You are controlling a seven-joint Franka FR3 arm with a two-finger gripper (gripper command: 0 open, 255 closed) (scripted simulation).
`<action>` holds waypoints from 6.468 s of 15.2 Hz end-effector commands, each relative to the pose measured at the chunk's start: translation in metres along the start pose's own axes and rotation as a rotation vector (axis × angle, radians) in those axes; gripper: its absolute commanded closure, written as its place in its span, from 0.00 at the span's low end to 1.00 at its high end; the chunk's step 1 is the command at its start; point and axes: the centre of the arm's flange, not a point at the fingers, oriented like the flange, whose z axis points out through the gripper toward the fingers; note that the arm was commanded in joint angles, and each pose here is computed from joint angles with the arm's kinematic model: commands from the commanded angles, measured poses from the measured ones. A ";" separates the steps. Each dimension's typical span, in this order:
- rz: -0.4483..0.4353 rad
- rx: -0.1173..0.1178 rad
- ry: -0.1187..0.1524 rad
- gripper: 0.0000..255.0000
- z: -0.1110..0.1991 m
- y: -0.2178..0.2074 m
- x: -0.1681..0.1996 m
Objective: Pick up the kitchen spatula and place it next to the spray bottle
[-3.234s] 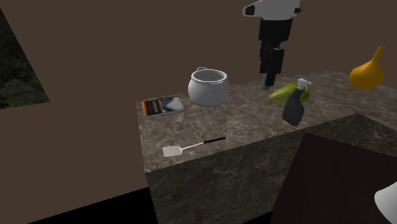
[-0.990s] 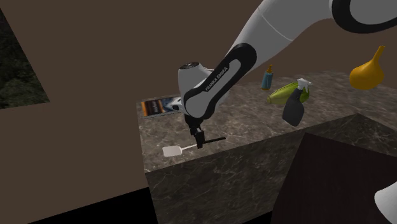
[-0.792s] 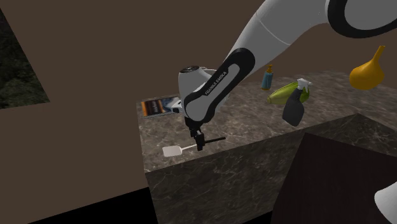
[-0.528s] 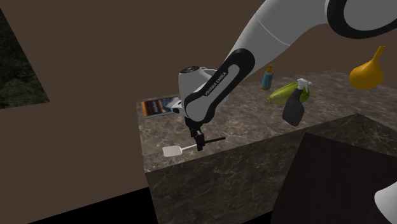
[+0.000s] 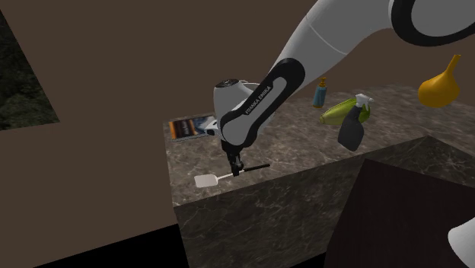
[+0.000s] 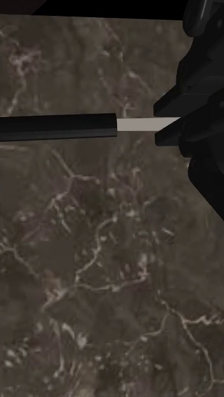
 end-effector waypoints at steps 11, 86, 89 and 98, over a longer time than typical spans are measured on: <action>0.000 0.000 0.000 1.00 -0.037 0.000 -0.002; 0.000 0.000 0.000 1.00 -0.297 0.068 -0.303; 0.000 0.000 0.000 1.00 -0.294 0.077 -0.341; 0.000 0.000 0.000 1.00 -0.287 0.105 -0.456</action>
